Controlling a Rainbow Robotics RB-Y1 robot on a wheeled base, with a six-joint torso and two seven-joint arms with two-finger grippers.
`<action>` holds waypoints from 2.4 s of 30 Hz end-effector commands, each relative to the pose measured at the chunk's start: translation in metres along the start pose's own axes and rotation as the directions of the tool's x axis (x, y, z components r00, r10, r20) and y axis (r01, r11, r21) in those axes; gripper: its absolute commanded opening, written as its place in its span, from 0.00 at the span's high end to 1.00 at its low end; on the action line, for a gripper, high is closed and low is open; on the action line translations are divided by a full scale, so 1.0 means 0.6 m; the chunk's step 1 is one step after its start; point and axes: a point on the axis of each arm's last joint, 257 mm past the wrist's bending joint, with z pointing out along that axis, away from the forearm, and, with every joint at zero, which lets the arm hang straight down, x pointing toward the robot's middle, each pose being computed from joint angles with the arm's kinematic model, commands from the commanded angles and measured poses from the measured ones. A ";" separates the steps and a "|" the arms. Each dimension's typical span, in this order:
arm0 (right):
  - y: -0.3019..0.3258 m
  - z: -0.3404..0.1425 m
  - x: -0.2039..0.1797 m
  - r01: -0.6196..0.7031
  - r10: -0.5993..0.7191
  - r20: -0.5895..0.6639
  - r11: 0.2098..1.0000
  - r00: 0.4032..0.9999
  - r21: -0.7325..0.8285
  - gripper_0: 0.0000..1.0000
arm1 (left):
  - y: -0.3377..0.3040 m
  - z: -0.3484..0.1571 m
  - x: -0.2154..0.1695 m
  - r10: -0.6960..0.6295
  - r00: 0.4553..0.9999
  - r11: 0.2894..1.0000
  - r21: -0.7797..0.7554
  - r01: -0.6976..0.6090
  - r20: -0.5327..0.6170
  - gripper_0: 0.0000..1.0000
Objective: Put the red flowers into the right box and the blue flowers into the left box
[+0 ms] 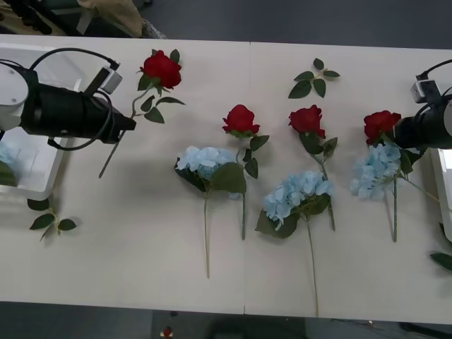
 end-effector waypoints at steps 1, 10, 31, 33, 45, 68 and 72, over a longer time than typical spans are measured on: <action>0.004 -0.005 -0.030 0.049 -0.049 0.036 0.999 0.998 -0.004 0.06 | -0.040 -0.016 -0.118 0.037 0.985 0.997 0.054 -0.046 0.167 1.00; 0.013 0.019 -0.023 0.056 -0.056 0.014 0.998 0.998 -0.006 0.06 | -0.228 0.015 -0.286 -0.012 0.894 0.966 0.237 -0.105 0.447 1.00; 0.064 0.063 -0.014 0.125 -0.125 0.011 0.992 0.992 -0.019 0.06 | -0.540 0.056 -0.322 0.166 0.772 0.879 0.263 -0.398 0.613 1.00; 0.064 0.070 -0.012 0.138 -0.138 0.008 0.990 0.990 -0.014 0.06 | -0.559 0.065 -0.323 0.152 0.765 0.880 0.266 -0.393 0.625 1.00; 0.067 0.089 -0.006 0.159 -0.159 0.012 0.987 0.987 0.000 0.95 | -0.604 0.064 -0.350 0.091 0.739 0.879 0.294 -0.374 0.668 1.00; 0.035 0.001 -0.064 0.078 -0.077 0.031 0.996 0.997 -0.046 1.00 | -0.597 0.064 -0.351 0.085 0.738 0.885 0.290 -0.365 0.670 1.00; 0.028 -0.039 -0.074 0.052 -0.046 0.073 0.996 0.996 -0.074 1.00 | -0.597 0.064 -0.351 0.085 0.738 0.885 0.290 -0.365 0.670 1.00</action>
